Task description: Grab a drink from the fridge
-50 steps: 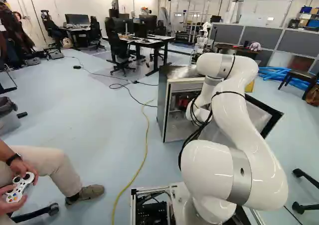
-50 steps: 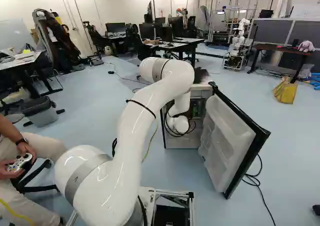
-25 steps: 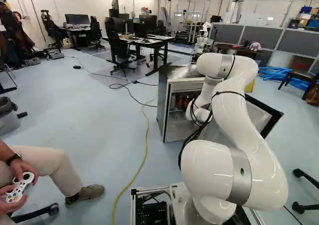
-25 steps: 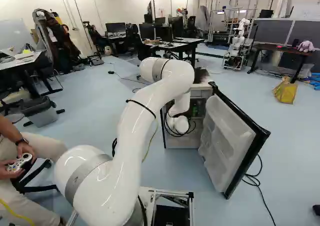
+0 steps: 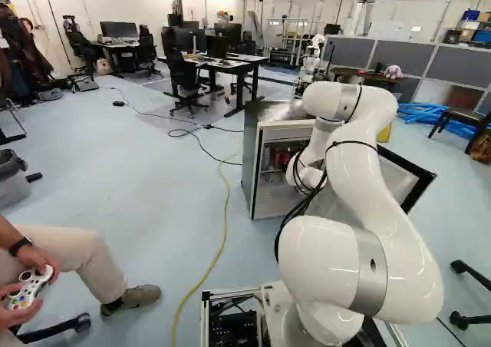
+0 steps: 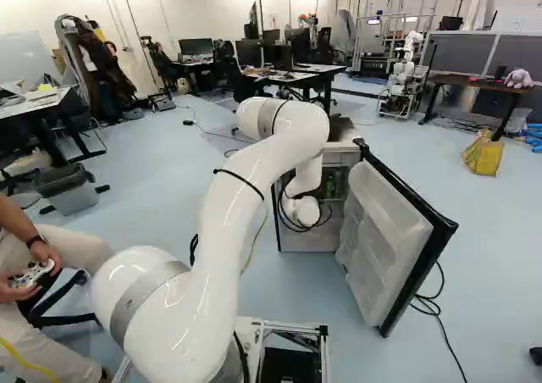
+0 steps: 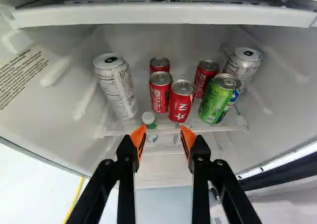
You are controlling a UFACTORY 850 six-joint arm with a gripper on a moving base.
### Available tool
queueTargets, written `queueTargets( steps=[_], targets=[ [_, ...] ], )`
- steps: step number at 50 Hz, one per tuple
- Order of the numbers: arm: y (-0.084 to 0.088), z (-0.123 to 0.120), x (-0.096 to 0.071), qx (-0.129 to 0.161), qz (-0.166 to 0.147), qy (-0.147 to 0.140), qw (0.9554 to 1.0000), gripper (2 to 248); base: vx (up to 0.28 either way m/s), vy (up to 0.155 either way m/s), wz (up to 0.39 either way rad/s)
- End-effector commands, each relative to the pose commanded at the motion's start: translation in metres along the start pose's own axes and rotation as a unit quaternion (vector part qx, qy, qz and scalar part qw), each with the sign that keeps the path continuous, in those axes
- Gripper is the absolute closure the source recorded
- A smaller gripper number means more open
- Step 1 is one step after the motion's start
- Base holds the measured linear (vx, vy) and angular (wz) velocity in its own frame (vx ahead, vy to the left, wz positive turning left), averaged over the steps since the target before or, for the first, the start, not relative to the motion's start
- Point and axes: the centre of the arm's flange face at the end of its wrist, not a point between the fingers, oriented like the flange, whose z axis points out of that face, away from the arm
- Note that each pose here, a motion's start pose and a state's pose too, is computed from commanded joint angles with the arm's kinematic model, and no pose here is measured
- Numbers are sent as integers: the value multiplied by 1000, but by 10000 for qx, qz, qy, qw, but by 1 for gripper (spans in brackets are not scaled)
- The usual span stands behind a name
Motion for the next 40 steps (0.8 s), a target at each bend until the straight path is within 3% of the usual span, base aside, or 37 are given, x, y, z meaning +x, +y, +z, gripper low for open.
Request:
queueTargets(
  steps=[40],
  targets=[
    [0, 0, 0, 0, 0, 0, 10000, 95, 0, 0, 0]
  ],
)
